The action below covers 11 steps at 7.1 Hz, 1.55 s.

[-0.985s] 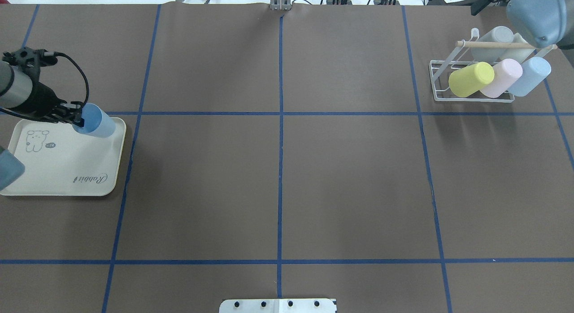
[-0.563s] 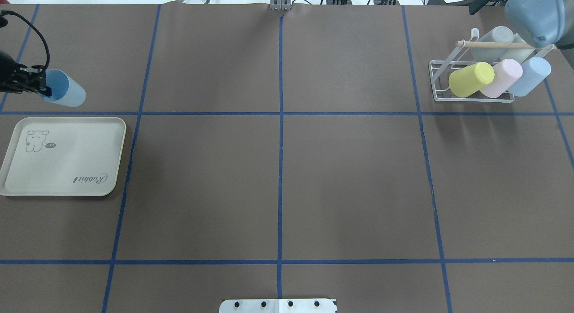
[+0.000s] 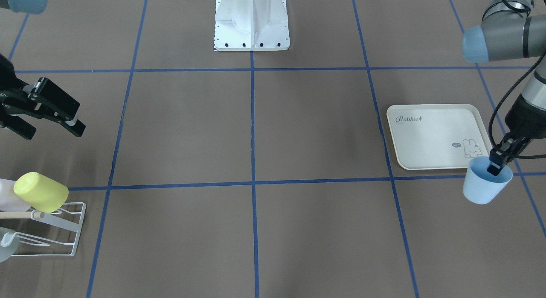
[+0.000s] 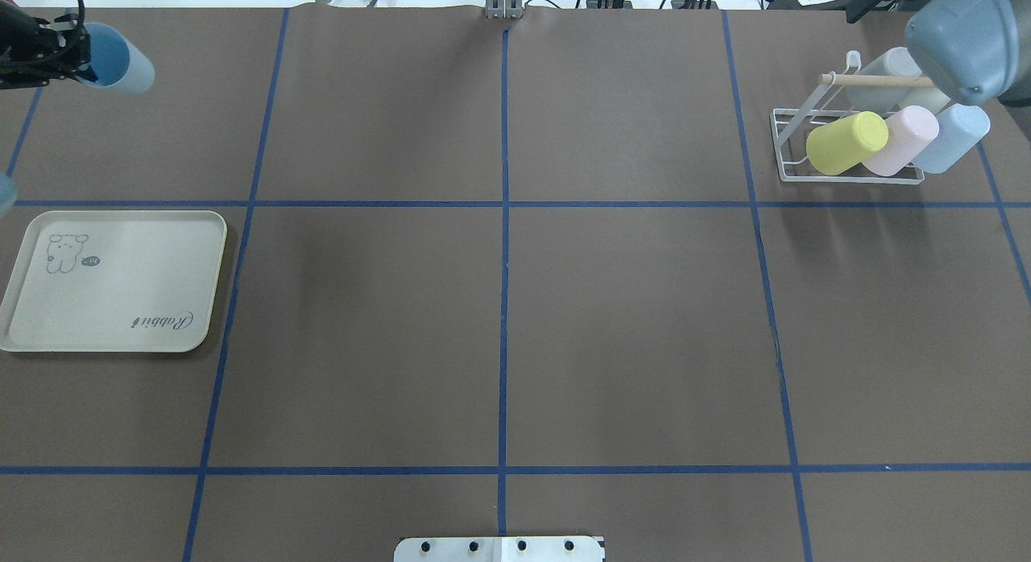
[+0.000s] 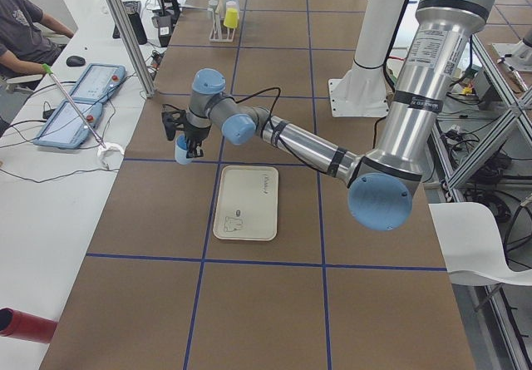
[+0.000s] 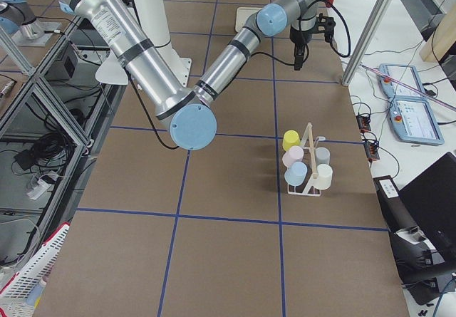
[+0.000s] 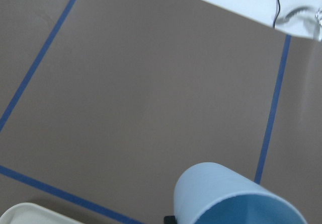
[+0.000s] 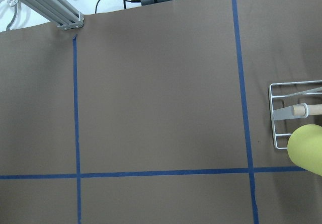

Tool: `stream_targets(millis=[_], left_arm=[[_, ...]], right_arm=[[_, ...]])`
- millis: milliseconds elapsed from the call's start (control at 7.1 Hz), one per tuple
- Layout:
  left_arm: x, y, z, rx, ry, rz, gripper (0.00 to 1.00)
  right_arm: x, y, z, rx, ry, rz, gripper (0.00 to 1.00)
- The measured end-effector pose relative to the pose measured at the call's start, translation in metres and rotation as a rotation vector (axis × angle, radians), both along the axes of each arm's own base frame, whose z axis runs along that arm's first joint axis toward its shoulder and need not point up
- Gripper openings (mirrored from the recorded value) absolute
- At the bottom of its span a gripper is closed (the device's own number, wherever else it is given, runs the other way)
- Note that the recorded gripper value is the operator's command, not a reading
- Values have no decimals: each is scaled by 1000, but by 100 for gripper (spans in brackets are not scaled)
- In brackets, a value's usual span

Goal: Transfer IKEA cup to right arm and place on rack

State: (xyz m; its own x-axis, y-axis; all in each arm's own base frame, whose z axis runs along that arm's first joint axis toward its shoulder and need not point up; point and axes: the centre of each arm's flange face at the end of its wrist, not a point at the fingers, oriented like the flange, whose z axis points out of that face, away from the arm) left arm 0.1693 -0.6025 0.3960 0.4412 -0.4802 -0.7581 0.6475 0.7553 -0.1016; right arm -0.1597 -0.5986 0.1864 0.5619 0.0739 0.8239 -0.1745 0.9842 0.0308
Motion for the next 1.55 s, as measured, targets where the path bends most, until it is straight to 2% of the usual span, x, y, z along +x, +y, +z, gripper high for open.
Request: stream_targets(millis=[282,422,563,704,845,1126,1549], left_arm=[[63,13,-19,17,112,-185,0],[97,25,-26,27,168,-253,0],[121,38,-37,33,230,-297,0],[135,48,-49,37,301,-321,0],[143,57,-61,42,390,-334,0],[160,81,-84,47,606,-326,0],[182,126,-113,47,959,-316,0]], right_arm=[[-14,16,2,7,20,17,99],[-26,25,8,17,28,32,99],[-37,35,23,35,13,54,99],[-47,46,43,55,-30,81,99],[-57,59,63,64,-93,108,99],[-68,81,89,34,-260,174,99],[-82,95,127,-26,-589,232,99]])
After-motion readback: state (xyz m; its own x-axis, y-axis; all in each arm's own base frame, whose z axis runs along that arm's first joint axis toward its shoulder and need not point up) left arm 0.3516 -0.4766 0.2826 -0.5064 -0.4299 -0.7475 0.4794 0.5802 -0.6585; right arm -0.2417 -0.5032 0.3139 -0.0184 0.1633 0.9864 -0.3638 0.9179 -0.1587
